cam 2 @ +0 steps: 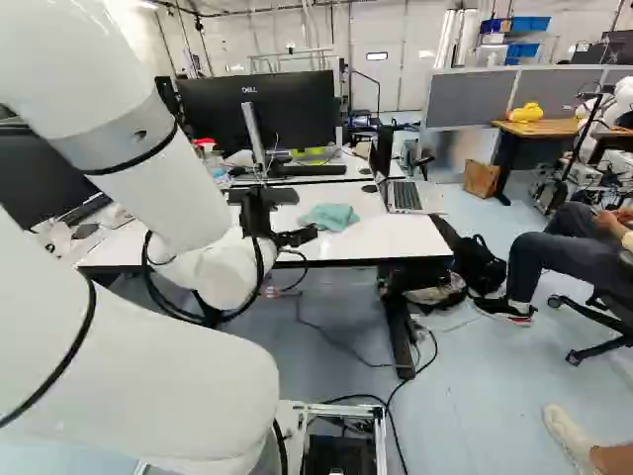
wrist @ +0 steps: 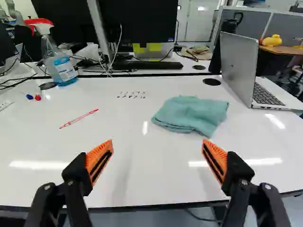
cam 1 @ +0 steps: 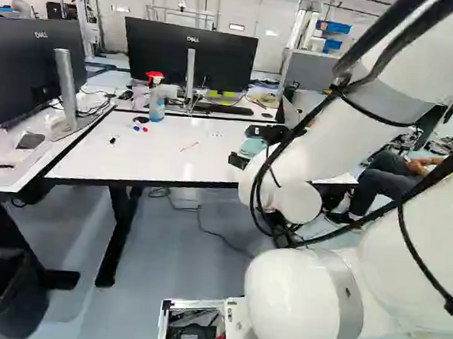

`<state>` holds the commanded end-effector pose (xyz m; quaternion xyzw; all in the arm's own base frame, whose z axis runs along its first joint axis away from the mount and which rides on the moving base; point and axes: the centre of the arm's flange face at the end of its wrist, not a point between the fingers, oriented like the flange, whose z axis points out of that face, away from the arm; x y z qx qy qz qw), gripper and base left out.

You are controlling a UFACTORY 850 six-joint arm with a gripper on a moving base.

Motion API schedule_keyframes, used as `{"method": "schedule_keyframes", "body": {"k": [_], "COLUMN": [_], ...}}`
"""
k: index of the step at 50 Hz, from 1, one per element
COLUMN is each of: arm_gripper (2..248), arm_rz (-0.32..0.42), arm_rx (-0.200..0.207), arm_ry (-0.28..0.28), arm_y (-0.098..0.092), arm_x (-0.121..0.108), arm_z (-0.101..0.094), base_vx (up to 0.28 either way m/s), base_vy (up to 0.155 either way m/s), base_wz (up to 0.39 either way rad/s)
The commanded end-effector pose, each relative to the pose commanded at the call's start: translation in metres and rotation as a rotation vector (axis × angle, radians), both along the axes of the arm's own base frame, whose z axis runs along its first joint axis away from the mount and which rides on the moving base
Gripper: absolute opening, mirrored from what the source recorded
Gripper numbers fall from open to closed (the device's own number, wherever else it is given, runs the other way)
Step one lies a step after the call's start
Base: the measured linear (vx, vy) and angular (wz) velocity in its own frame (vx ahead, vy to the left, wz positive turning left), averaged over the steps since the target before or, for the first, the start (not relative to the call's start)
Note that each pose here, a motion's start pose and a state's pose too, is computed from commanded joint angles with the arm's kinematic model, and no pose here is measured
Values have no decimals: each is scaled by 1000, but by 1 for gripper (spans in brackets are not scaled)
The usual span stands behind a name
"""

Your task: Clean the table with the green towel

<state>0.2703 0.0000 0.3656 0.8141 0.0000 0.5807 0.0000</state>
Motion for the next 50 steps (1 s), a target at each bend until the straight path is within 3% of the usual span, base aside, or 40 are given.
{"method": "schedule_keyframes", "body": {"k": [50], "arm_gripper": [247], "arm_rz": [-7], "arm_rx": [0], "arm_ry": [6], "arm_y": [-2], "arm_x": [14], "arm_z": [2], "base_vx": [0], "base_vy": [0], "base_wz": [0]}}
